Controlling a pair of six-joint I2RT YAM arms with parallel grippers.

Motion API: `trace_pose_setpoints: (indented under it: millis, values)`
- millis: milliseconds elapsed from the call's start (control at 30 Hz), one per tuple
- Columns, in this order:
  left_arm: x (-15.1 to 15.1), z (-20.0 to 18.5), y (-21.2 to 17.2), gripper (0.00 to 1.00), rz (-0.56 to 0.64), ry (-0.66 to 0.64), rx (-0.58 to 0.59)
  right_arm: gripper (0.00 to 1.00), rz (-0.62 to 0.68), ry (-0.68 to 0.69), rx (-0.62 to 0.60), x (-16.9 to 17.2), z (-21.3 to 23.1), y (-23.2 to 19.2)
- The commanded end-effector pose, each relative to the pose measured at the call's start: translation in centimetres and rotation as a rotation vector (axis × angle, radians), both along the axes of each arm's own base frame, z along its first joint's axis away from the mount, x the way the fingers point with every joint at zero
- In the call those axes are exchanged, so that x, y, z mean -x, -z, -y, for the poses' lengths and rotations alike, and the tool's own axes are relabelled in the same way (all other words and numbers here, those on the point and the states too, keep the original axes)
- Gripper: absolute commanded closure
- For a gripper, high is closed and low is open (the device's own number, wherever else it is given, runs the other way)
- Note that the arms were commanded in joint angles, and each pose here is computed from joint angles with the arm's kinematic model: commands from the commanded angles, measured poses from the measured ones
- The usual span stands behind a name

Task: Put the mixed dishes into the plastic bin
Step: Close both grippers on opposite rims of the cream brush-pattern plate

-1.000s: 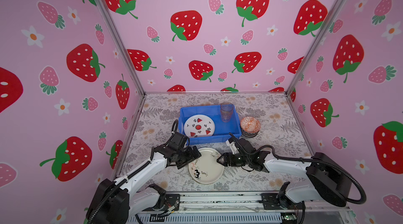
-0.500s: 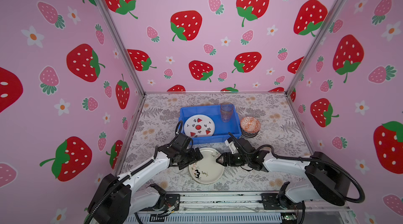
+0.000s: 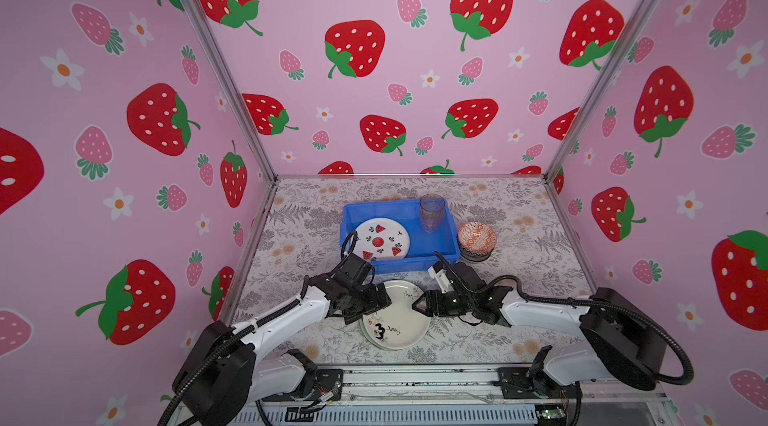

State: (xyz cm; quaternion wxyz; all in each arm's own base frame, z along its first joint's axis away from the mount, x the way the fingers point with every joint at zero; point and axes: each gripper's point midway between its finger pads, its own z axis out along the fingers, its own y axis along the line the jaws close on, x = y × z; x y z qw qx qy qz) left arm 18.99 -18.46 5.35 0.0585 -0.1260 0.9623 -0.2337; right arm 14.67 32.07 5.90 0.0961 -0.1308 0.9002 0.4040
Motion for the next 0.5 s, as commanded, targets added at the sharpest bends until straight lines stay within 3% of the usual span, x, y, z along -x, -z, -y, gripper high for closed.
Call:
trace_pose_setpoints:
  millis: [0, 200, 467]
  values:
    - [-1.51, 1.49, -1.93, 0.04, 0.053, -0.01, 0.053, 0.38, 0.007, 0.008, -0.022, -0.27, -0.67, -0.87]
    - [-1.79, 1.85, -2.49, 0.04, 0.067, -0.006, 0.059, 0.57, 0.014, 0.024, -0.017, -0.47, -0.47, -1.12]
    - [-2.1, 2.33, -2.69, 0.04, 0.074, 0.001, 0.064, 0.63, 0.031, 0.051, -0.008, -0.76, 0.0, -1.52]
